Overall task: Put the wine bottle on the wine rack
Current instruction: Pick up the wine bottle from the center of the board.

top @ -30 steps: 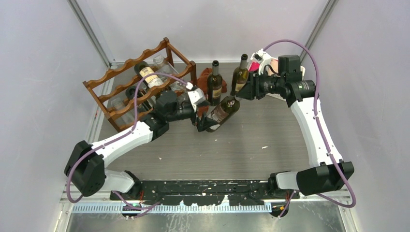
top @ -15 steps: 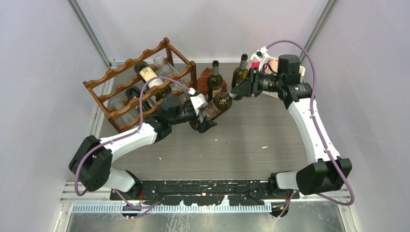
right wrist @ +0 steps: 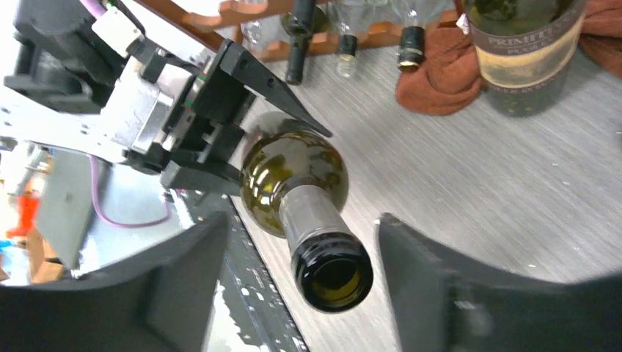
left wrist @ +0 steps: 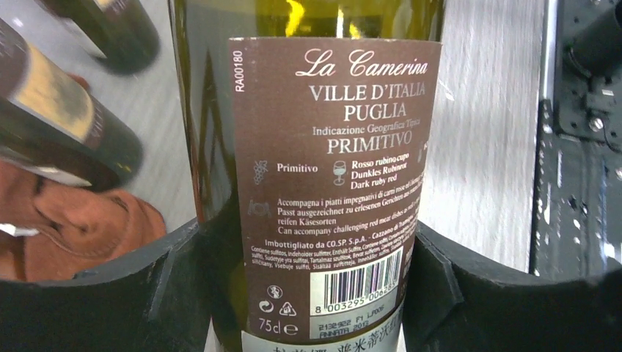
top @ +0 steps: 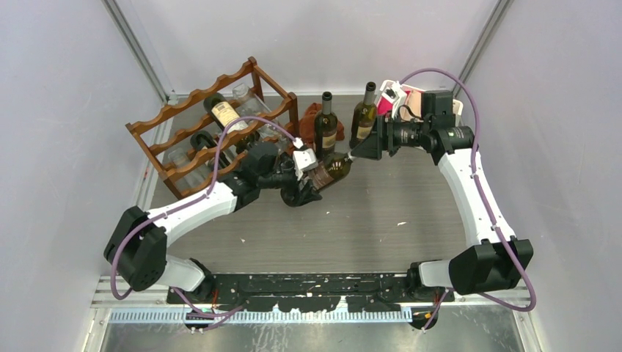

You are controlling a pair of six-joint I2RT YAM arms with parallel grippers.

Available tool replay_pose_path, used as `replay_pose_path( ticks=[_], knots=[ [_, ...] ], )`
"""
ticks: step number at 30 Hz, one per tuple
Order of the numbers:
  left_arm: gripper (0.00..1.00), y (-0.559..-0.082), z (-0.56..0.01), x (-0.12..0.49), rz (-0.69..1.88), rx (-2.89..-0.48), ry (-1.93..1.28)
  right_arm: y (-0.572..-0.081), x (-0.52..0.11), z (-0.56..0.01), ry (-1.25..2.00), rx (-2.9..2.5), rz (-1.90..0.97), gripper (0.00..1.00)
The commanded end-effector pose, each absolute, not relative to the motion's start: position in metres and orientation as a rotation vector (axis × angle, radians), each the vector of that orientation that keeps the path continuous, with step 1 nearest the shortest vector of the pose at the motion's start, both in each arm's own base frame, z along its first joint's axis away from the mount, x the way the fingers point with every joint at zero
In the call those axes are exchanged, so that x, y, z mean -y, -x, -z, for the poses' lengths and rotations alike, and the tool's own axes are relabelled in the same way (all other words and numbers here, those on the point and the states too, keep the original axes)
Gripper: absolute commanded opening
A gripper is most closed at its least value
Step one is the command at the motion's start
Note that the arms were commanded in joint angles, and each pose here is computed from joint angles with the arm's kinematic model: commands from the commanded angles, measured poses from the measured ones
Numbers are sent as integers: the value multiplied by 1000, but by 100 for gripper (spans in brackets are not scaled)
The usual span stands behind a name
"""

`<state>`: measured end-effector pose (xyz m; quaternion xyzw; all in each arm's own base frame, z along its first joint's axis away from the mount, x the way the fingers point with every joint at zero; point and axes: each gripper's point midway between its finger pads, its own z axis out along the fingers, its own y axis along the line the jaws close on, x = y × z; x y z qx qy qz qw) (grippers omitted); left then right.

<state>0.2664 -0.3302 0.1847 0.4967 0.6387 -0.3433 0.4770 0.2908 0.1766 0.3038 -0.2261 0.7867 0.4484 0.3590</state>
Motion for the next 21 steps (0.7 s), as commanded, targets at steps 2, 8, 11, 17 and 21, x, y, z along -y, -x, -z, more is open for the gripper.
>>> replay_pose_path(
  ticks=[2, 8, 11, 17, 21],
  knots=[
    [0, -245, -221, 324, 906, -1536, -1327, -291, -159, -312, 823, -1945, -926, 98],
    [0, -224, -218, 321, 1008, -1590, -1408, -279, -157, -316, 1196, -1681, -795, 100],
    [0, -219, -219, 322, 1041, -1605, -1430, -248, -167, -303, 1475, -1385, -813, 100],
    [0, -218, -214, 325, 1030, -1634, -1478, -230, -191, -285, 1727, -1183, -811, 100],
    [0, -215, -213, 326, 1020, -1643, -1491, -226, -202, -269, 1842, -1152, -781, 100]
  ],
)
